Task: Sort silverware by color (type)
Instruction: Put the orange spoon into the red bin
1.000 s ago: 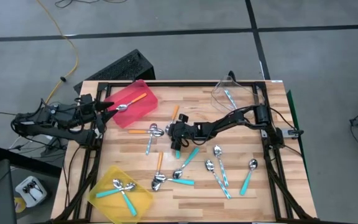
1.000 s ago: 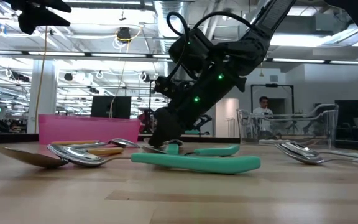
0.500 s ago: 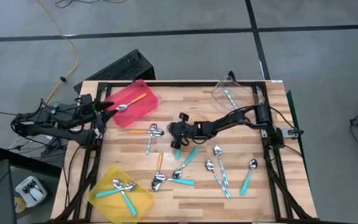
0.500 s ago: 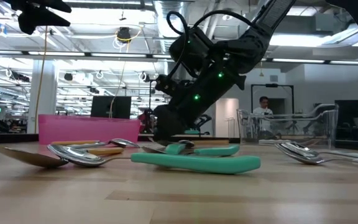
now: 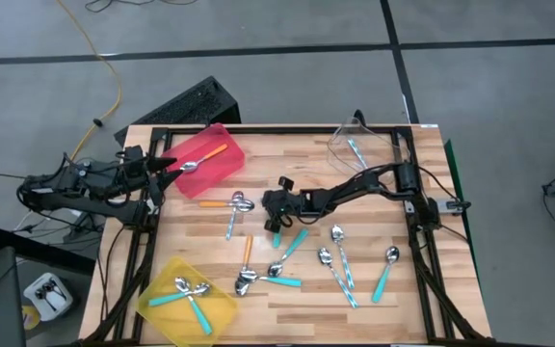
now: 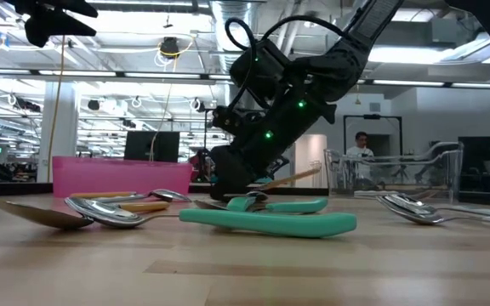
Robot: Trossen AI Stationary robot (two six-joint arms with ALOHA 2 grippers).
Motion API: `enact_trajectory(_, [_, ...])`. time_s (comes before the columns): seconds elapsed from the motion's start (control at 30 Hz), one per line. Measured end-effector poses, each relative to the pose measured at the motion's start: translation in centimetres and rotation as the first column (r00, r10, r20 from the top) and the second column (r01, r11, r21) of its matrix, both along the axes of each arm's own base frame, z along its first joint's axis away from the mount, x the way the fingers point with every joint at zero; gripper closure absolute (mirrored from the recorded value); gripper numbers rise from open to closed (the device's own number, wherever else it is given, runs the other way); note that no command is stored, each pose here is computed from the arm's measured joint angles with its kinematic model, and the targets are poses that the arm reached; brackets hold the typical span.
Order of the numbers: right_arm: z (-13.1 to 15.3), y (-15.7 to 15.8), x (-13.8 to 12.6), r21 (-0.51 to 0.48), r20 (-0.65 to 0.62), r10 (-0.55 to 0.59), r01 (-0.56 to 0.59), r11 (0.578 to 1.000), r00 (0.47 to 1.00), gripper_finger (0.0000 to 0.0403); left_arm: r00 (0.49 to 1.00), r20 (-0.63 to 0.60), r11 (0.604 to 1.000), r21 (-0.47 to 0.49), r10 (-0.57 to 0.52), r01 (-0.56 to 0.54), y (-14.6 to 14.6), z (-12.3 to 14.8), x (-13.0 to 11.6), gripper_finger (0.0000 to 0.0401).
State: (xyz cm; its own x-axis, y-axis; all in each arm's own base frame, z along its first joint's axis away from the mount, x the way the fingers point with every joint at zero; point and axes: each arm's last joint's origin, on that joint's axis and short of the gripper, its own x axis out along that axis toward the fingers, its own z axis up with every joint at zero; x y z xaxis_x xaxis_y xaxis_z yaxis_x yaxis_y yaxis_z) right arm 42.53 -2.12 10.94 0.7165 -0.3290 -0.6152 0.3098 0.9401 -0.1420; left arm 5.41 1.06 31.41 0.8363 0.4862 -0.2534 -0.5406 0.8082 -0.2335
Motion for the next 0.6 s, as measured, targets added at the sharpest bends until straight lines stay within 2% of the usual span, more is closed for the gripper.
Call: enact_trajectory(0.6, [7.0, -0.1, 4.4, -0.087, 0.115, 0.069, -0.059, 0.994, 0.991, 0.0388, 1.0, -0.002, 1.0, 0.001, 0.0, 0.0, 0.0, 0.0, 0.0, 0.0196])
